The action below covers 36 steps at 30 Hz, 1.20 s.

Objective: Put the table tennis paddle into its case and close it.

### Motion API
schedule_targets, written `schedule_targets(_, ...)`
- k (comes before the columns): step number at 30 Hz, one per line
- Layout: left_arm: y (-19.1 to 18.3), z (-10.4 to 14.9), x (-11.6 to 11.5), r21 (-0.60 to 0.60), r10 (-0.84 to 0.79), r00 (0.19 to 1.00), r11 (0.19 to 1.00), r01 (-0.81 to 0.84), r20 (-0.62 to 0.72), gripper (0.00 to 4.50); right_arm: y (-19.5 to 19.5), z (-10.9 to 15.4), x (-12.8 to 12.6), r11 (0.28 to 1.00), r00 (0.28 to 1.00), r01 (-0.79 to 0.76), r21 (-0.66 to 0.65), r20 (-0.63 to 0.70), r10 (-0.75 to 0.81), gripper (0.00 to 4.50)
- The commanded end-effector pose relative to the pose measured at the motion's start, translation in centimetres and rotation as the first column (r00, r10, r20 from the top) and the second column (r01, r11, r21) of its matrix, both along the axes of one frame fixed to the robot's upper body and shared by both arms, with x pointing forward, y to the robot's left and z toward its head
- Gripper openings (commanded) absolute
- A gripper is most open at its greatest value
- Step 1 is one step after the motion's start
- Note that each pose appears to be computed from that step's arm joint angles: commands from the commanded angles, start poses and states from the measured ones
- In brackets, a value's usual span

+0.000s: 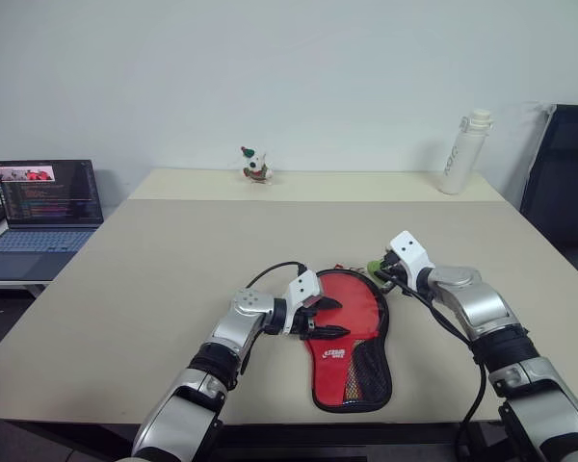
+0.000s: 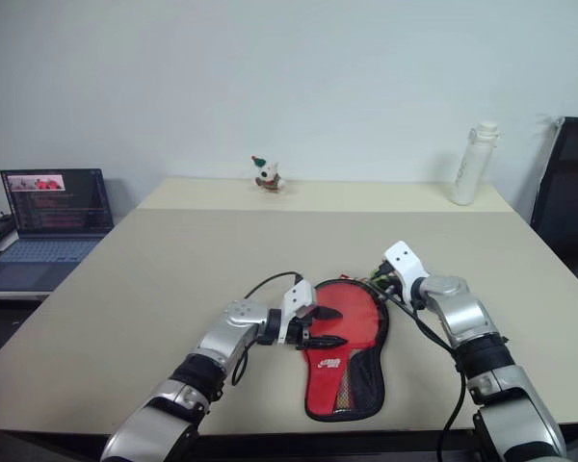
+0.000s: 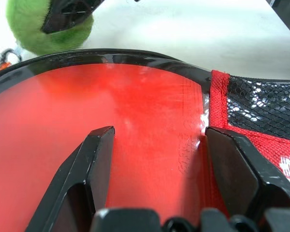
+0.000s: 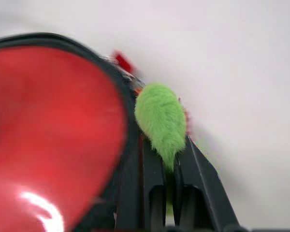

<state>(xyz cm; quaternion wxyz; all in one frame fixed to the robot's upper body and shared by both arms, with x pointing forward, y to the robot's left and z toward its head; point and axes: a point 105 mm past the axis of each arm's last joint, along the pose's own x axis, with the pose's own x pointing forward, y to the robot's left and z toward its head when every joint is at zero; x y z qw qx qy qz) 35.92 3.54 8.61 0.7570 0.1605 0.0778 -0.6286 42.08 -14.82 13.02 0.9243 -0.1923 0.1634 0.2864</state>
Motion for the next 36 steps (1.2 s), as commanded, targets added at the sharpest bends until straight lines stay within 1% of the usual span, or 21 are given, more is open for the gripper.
schedule_targets(1,0.3,-1.4,-0.3,0.036,0.006,0.999,0.999,-0.005,-0.037,3.26,-1.8,2.3,1.0,0.999,0.997,0.038,-0.006,0.068,-0.037,0.04)
schedule_targets(6,-0.2,-1.4,-0.1,0.031,0.019,0.998,0.999,-0.018,-0.054,3.26,-3.6,2.0,0.1,0.999,0.999,0.015,-0.040,0.031,-0.014,0.04)
schedule_targets(11,-1.1,-0.7,0.5,-0.008,0.043,0.996,0.999,-0.044,-0.082,3.26,-5.6,1.7,-1.9,0.997,1.000,-0.005,-0.083,-0.006,0.005,0.04)
schedule_targets(19,-2.3,-0.2,1.0,-0.017,0.047,0.996,0.999,-0.048,-0.082,3.26,-7.4,1.6,-6.8,0.988,0.989,-0.098,-0.118,-0.124,0.083,0.04)
schedule_targets(22,-2.8,-0.2,1.1,-0.017,0.045,0.996,0.999,-0.047,-0.077,3.26,-7.3,1.9,-8.9,0.982,0.976,-0.155,-0.105,-0.173,0.135,0.04)
schedule_targets(27,-3.4,-0.4,0.9,-0.001,0.017,0.997,1.000,-0.017,-0.073,3.26,-5.9,1.8,-12.4,0.961,0.936,-0.267,-0.071,-0.257,0.241,0.04)
schedule_targets(33,-3.7,-1.2,0.5,0.063,-0.032,0.999,0.997,0.034,-0.033,3.26,-5.0,1.1,-14.9,0.951,0.907,-0.306,-0.043,-0.315,0.278,0.04)
schedule_targets(36,-3.7,-1.4,0.4,0.072,-0.036,0.999,0.997,0.038,-0.026,3.26,-4.9,0.7,-15.7,0.948,0.897,-0.316,-0.037,-0.338,0.286,0.04)
